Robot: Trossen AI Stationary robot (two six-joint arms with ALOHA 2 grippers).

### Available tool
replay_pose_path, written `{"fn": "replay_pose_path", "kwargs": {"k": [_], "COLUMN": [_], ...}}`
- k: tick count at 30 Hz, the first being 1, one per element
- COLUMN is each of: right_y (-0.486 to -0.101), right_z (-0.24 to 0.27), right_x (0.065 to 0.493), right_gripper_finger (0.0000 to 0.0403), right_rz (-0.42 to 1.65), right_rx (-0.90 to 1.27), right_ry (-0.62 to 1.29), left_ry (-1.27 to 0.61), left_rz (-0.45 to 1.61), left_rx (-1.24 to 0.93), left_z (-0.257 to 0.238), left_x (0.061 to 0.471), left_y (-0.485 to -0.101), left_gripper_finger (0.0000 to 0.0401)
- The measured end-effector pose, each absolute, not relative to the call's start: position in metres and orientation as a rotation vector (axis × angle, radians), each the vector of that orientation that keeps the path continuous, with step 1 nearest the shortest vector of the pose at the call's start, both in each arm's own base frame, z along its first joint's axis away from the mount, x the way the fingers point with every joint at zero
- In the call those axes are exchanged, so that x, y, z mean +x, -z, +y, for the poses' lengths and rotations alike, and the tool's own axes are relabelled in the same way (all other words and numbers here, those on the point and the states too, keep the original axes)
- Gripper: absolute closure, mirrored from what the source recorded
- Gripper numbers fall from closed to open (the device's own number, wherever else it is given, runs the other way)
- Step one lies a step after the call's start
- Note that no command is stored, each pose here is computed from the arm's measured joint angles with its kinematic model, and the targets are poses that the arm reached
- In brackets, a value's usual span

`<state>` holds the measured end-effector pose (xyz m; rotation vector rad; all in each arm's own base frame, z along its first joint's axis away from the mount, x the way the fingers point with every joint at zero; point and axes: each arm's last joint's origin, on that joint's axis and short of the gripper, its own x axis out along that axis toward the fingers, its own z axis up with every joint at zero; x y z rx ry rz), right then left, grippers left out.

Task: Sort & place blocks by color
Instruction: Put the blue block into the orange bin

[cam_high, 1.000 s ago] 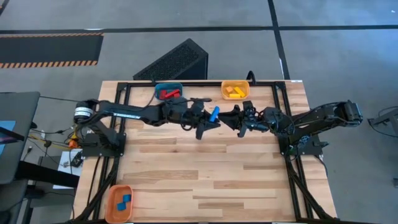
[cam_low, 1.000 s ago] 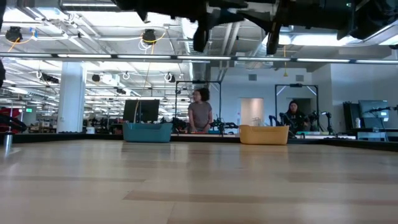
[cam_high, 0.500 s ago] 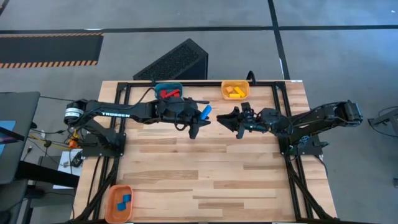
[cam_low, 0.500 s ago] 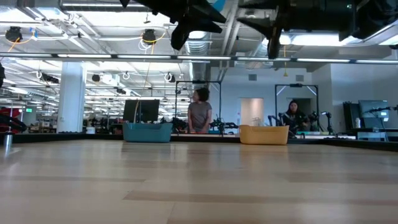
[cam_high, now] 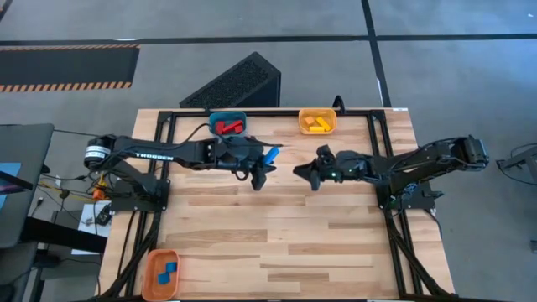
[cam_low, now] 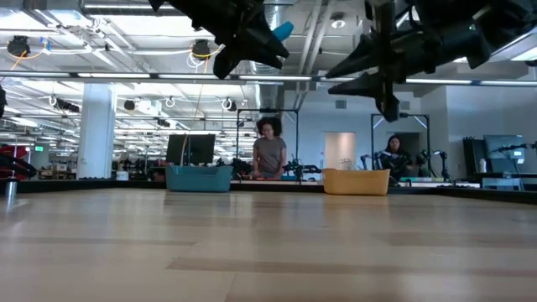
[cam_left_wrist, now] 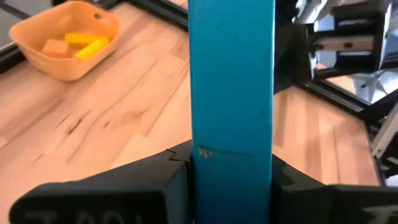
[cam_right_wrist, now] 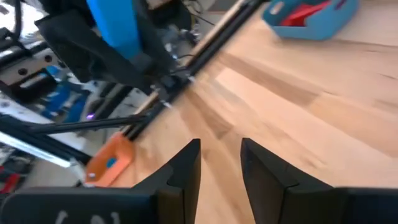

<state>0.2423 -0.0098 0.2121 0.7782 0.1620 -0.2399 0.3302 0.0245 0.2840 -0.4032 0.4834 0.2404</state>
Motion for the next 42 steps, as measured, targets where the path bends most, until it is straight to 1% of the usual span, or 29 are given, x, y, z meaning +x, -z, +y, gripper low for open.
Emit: {"fn": "replay_pose_path", "kwargs": {"k": [5, 8, 12, 16, 20, 24, 26, 29, 33, 36, 40, 42], "right_y": [-0.204, -0.2, -0.198, -0.198, -0.199, -0.199, -0.199, -0.199, -0.199, -0.199, -0.2, -0.2], "right_z": [-0.016, -0.02, -0.022, -0.025, -0.029, -0.035, -0.037, -0.039, -0.034, -0.027, -0.019, -0.015], "right_x": [0.239, 0.238, 0.237, 0.237, 0.236, 0.235, 0.235, 0.235, 0.236, 0.237, 0.237, 0.237], "right_gripper_finger": [0.0276, 0.0277, 0.0281, 0.0282, 0.0282, 0.0283, 0.0283, 0.0283, 0.0283, 0.0283, 0.0283, 0.0283], "right_rz": [0.237, 0.275, 0.286, 0.282, 0.26, 0.226, 0.212, 0.194, 0.191, 0.196, 0.164, 0.145], "right_rx": [0.742, 0.738, 0.738, 0.745, 0.795, 0.869, 0.911, 0.977, 1.025, 1.046, 1.064, 1.07], "right_ry": [0.302, 0.332, 0.349, 0.361, 0.391, 0.439, 0.453, 0.471, 0.456, 0.44, 0.475, 0.495], "left_ry": [-0.289, -0.228, -0.212, -0.203, -0.112, 0.015, 0.067, 0.088, 0.14, 0.215, 0.272, 0.28], "left_rz": [0.62, 0.634, 0.627, 0.666, 0.761, 0.832, 0.887, 1.006, 1.117, 1.176, 1.231, 1.312], "left_rx": [-0.338, -0.33, -0.452, -0.619, -0.676, -0.696, -0.678, -0.622, -0.541, -0.521, -0.506, -0.49], "left_z": [0.011, -0.01, -0.036, -0.059, -0.083, -0.106, -0.119, -0.14, -0.171, -0.193, -0.211, -0.215], "left_x": [0.312, 0.291, 0.251, 0.204, 0.164, 0.137, 0.126, 0.113, 0.102, 0.097, 0.09, 0.084], "left_y": [-0.282, -0.274, -0.248, -0.235, -0.241, -0.245, -0.242, -0.229, -0.209, -0.196, -0.185, -0.178], "left_gripper_finger": [0.0328, 0.0329, 0.033, 0.033, 0.033, 0.033, 0.033, 0.033, 0.0329, 0.0328, 0.0328, 0.0327]}}
